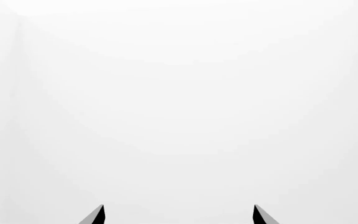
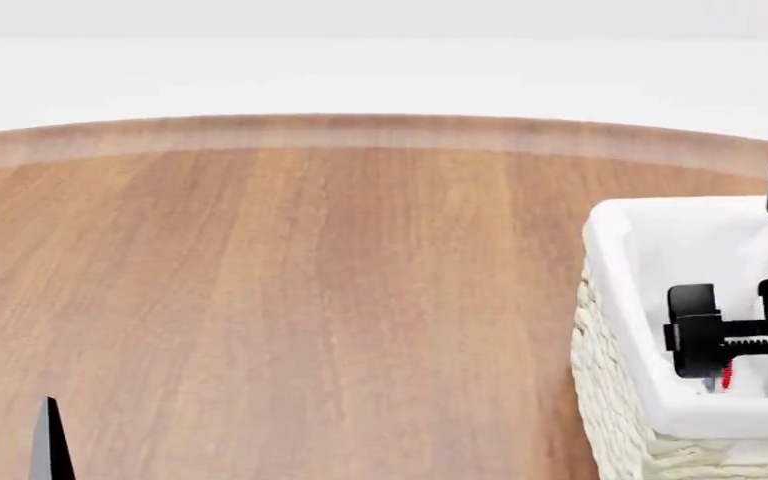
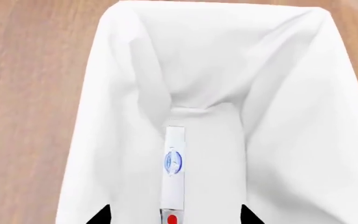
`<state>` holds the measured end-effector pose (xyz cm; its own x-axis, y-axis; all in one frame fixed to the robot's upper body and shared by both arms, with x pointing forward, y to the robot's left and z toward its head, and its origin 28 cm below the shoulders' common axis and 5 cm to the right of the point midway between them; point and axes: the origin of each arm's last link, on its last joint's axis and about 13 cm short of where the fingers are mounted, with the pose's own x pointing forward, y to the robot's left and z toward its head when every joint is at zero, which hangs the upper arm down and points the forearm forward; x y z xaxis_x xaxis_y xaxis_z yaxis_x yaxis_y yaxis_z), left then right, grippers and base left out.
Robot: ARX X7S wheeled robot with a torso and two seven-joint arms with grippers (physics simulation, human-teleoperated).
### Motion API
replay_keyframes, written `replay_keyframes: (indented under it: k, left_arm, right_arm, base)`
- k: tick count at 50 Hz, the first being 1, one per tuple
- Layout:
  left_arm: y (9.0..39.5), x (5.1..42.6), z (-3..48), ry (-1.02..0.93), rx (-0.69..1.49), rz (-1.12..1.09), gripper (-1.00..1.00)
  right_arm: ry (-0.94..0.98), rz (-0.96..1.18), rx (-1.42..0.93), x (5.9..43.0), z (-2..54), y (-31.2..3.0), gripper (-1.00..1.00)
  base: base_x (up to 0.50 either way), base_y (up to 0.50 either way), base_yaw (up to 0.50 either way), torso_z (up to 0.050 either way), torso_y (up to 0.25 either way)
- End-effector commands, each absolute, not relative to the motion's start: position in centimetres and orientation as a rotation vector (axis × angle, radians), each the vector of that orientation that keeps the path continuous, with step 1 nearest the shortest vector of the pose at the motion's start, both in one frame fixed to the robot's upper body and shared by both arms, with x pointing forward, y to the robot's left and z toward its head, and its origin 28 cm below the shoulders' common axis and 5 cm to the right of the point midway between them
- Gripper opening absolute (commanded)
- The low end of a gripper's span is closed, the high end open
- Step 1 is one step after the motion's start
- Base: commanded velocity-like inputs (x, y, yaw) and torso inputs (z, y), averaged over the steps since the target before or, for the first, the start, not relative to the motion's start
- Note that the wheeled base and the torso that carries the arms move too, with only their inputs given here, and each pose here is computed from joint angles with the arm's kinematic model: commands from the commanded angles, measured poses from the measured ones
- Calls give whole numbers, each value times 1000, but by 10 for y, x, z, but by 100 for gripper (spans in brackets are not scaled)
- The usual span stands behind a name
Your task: Pick up the cream cheese box, and put it in the basket.
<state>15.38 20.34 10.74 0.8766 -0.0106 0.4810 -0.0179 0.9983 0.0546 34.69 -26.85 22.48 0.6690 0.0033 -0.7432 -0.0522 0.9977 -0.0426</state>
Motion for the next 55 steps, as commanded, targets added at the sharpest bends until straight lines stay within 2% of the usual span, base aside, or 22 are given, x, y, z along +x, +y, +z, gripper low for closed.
replay_keyframes:
  k: [1, 25, 35, 44, 55]
  left_arm:
    - [203, 154, 108, -503, 58, 4, 100]
    - [203, 153, 107, -503, 56, 4, 100]
    - [203, 154, 106, -501, 54, 5, 100]
    - [204, 154, 107, -502, 55, 6, 100]
    - [204, 154, 108, -503, 52, 13, 100]
  right_arm:
    - [822, 27, -76, 346, 225, -271, 100]
    - [714, 29, -145, 350, 250, -262, 100]
    - [453, -4, -198, 345, 272, -251, 100]
    - [286, -7, -195, 331, 260, -236, 100]
    - [100, 56, -254, 293, 232, -194, 100]
  base:
    - [0, 0, 0, 0, 0]
    - [0, 0, 0, 0, 0]
    - [0, 0, 0, 0, 0]
    - [0, 0, 0, 0, 0]
    - [0, 0, 0, 0, 0]
